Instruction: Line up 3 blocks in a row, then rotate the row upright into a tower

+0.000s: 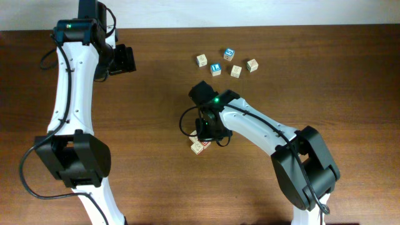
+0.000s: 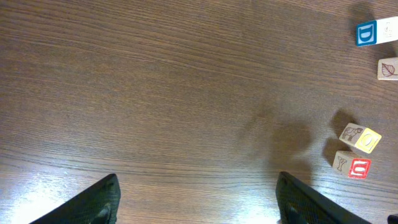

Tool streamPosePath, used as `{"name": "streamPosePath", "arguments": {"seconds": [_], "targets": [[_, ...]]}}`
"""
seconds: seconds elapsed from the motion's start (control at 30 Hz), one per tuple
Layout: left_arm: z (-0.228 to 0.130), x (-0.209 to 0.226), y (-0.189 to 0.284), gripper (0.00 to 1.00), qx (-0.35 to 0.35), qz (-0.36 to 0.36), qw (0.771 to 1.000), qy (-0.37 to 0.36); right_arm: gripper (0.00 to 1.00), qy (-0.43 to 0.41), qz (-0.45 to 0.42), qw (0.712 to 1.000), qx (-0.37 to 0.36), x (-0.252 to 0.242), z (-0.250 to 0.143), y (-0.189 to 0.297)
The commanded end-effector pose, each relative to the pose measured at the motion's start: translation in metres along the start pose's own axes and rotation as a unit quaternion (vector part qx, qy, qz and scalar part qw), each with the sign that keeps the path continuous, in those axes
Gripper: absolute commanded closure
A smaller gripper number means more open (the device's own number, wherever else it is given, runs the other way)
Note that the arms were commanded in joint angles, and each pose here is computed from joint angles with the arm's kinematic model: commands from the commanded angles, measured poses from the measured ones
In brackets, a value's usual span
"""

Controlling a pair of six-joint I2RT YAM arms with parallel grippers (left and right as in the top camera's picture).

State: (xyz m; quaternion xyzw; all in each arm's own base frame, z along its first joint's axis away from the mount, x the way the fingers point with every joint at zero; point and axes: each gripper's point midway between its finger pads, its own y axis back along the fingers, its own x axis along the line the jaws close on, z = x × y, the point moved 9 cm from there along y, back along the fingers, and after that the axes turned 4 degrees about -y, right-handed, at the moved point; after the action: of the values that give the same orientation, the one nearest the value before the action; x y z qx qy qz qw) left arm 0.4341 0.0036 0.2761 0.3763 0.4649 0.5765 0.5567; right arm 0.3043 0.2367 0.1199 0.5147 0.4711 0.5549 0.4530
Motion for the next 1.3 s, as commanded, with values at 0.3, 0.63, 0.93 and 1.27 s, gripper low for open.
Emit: {"name": "streamPosePath", "arguments": {"seconds": [0.3,0.63,0.93,1.27], "targets": [[-0.001,-0.001,-0.001,0.04,0.003,-0.014,1.0,-0.001,0.96,-0.016,0.003,1.0,0.013,0.003,-0.008,-0.011],[-0.003,-0.001,-0.001,0.04,0.01,-0.015,1.0,-0.001,0.96,-0.074,-0.046,0.996,0.004,-0.009,-0.008,-0.009],[-0.003,-0.001,-0.001,0.04,0.01,-0.015,1.0,-0.001,0.96,-0.098,-0.082,0.992,-0.007,-0.021,-0.003,-0.003],[-0.003,-0.001,-0.001,0.04,0.01,-0.015,1.0,-0.001,0.96,-0.09,-0.106,0.989,-0.056,-0.022,0.01,0.005]]}}
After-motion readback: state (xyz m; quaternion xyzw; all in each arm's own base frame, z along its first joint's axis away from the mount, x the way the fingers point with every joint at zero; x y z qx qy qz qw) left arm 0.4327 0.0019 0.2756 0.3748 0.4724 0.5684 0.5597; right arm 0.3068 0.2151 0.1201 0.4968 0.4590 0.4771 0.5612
